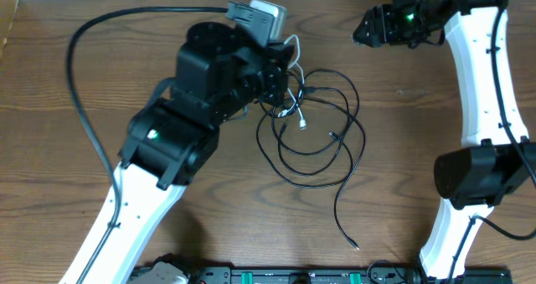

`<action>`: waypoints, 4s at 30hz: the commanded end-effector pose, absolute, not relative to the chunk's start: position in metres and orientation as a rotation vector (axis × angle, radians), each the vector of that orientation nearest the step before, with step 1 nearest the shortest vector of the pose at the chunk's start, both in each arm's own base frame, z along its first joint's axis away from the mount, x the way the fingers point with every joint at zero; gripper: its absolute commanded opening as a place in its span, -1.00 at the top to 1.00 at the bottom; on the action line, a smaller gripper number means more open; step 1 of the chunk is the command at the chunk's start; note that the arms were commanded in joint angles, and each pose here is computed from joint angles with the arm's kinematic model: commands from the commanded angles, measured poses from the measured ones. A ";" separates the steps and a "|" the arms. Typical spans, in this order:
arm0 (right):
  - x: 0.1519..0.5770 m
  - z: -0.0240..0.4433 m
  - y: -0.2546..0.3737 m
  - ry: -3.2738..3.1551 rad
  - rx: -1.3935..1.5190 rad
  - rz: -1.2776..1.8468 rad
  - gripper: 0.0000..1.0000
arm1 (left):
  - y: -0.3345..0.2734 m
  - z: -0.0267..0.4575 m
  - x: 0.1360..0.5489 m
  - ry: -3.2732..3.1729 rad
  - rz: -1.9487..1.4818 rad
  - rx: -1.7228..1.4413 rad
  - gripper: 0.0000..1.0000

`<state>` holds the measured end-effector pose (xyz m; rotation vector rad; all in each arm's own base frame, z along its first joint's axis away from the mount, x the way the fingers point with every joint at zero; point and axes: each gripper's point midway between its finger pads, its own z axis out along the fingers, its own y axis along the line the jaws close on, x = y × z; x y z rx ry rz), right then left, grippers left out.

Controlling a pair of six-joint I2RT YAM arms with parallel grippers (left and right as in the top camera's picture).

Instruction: Untangle cables

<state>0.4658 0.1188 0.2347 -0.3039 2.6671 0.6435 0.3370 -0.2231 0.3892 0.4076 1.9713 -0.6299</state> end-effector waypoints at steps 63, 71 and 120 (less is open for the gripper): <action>0.414 0.093 0.332 2.719 -0.585 1.172 -0.45 | -0.154 0.523 0.356 1.654 -0.331 0.175 0.85; 0.414 0.082 0.337 2.763 -0.477 1.144 -0.46 | -0.154 0.524 0.357 1.651 -0.336 0.168 0.85; 0.414 0.007 0.265 2.918 0.084 0.749 -0.49 | -0.123 0.585 0.323 1.458 -0.352 0.048 0.85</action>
